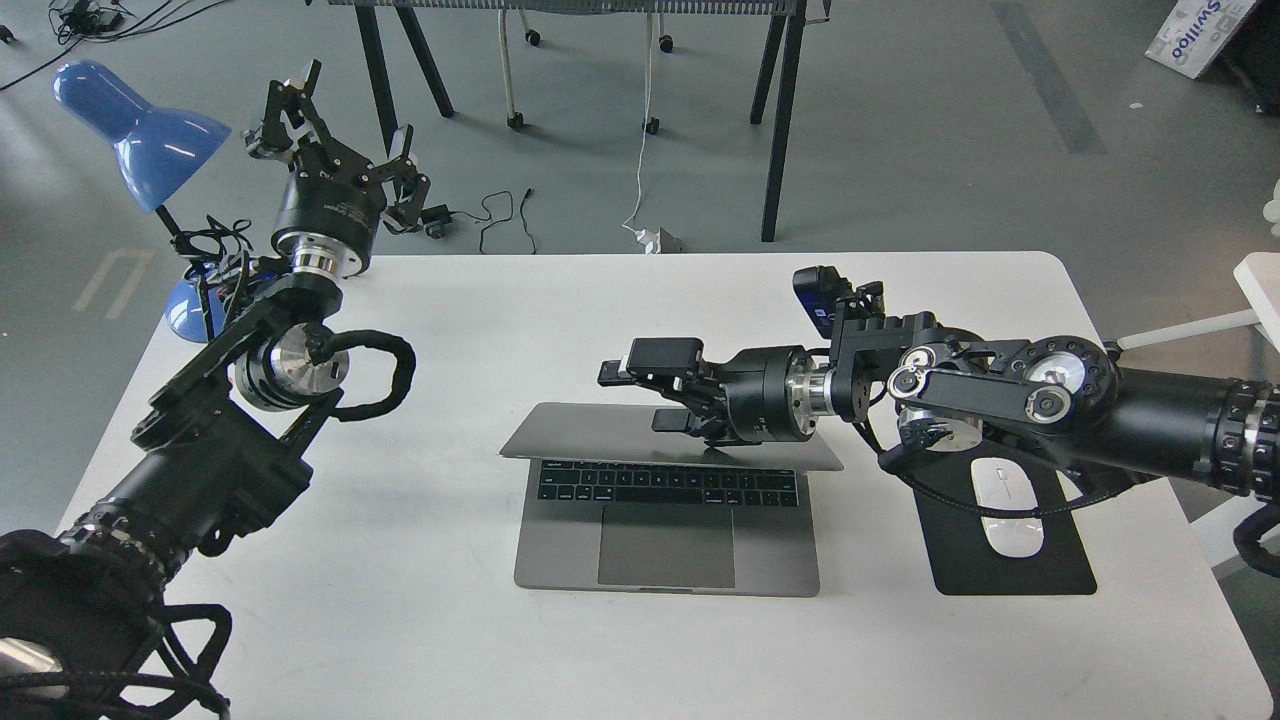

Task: Close notebook with right arm
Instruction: 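Push the screen down toward the keyboard with the right gripper, then lift the right gripper up off the closed laptop lid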

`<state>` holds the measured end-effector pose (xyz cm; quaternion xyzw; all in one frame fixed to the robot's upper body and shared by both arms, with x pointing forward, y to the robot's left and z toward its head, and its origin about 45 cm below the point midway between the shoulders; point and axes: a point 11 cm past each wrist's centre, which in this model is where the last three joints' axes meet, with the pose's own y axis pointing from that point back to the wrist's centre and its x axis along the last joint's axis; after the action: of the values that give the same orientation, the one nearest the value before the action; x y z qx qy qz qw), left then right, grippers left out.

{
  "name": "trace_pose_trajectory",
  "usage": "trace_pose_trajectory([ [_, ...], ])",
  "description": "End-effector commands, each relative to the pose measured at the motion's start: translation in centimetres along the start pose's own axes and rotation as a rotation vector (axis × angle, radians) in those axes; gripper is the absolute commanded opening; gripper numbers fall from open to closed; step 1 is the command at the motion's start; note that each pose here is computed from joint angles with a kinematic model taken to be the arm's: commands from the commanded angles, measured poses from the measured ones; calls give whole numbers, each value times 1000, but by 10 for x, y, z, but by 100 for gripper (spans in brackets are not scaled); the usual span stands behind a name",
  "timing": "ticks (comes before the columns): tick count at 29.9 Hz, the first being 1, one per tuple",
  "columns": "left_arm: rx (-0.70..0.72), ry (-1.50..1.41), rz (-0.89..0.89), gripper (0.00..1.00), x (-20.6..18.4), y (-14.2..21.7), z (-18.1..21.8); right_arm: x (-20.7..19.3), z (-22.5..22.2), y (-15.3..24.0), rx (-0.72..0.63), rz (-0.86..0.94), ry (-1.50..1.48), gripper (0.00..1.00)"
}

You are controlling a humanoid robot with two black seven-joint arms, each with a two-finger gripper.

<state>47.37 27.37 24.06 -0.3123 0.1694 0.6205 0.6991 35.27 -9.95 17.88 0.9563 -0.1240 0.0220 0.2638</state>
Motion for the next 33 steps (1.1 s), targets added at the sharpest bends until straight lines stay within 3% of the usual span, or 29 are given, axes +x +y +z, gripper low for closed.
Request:
trace_pose_trajectory([
  [1, 0, 0, 0, 100, 0, 0, 0, -11, 8, -4, -18, -27, -9, 100],
  [11, 0, 0, 0, 100, 0, 0, 0, -32, 53, -1, -129, -71, -19, 100],
  [33, 0, 0, 0, 100, 0, 0, 0, -44, 74, 0, -204, -100, 12, 100],
])
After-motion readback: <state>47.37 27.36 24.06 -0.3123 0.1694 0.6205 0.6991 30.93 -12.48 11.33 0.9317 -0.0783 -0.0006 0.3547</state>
